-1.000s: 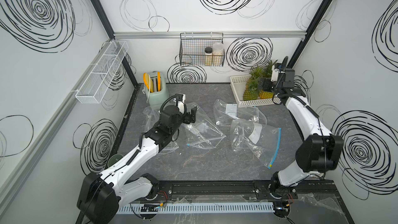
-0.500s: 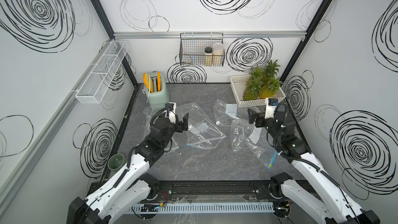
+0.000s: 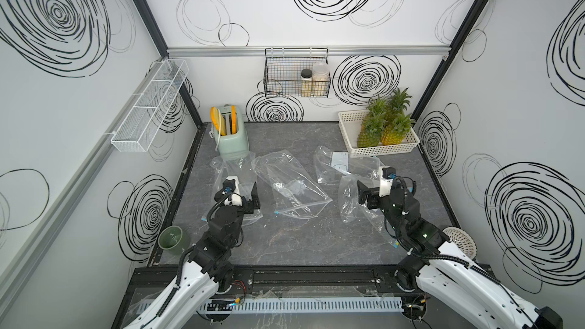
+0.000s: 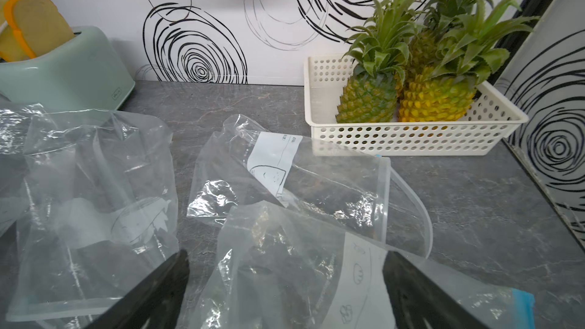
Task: Open the zip-top bag and take out the pineapple
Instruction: Reset both arms
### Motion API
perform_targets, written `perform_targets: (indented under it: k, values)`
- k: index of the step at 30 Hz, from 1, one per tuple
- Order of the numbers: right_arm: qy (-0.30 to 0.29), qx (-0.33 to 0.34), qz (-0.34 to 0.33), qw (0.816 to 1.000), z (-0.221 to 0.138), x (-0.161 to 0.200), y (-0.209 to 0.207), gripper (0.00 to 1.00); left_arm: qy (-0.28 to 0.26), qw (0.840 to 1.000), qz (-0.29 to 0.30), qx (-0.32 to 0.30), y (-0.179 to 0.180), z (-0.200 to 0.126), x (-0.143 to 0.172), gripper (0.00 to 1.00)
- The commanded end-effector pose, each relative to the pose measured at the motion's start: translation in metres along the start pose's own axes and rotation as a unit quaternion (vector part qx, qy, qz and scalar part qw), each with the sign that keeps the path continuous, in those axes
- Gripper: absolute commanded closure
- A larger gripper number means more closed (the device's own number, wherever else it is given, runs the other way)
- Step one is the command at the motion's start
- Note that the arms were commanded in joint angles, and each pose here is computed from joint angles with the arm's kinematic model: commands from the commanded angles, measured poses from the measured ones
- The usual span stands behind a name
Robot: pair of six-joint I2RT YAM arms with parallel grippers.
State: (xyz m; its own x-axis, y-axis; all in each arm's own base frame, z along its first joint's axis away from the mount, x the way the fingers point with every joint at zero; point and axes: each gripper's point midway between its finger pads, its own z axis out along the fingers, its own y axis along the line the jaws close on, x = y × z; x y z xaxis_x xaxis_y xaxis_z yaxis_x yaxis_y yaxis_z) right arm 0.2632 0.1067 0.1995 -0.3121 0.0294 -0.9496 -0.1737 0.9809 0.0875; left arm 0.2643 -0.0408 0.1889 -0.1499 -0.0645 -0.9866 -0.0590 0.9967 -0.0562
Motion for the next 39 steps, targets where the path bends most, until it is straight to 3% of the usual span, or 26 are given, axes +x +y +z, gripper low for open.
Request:
perform_targets:
  k: [1, 8, 15, 25, 34, 39]
  values:
    - [-0.047, 0.015, -0.026, 0.998, -0.004, -0.006, -0.007, 0.02, -0.048, 0.995, -0.002, -0.089, 0.033, 0.004, -0.007, 0.04]
    - [-0.085, 0.027, -0.047, 0.995, -0.008, 0.003, -0.017, 0.02, -0.049, 0.993, -0.036, -0.103, 0.065, 0.033, 0.01, 0.04]
    - [-0.103, 0.048, -0.038, 0.993, -0.004, 0.008, -0.027, 0.02, -0.057, 0.992, -0.02, -0.111, 0.077, 0.053, 0.014, 0.04]
    - [-0.101, 0.084, -0.025, 0.991, 0.008, 0.008, -0.049, 0.02, -0.056, 0.995, 0.012, -0.083, 0.069, 0.086, 0.006, 0.04]
    - [-0.108, 0.099, -0.017, 0.989, 0.013, 0.007, -0.066, 0.02, -0.081, 0.996, 0.011, -0.03, 0.051, 0.08, 0.001, 0.04]
    - [-0.113, 0.104, -0.015, 0.988, 0.014, 0.004, -0.069, 0.02, -0.066, 0.998, 0.023, 0.001, 0.038, 0.092, 0.004, 0.04]
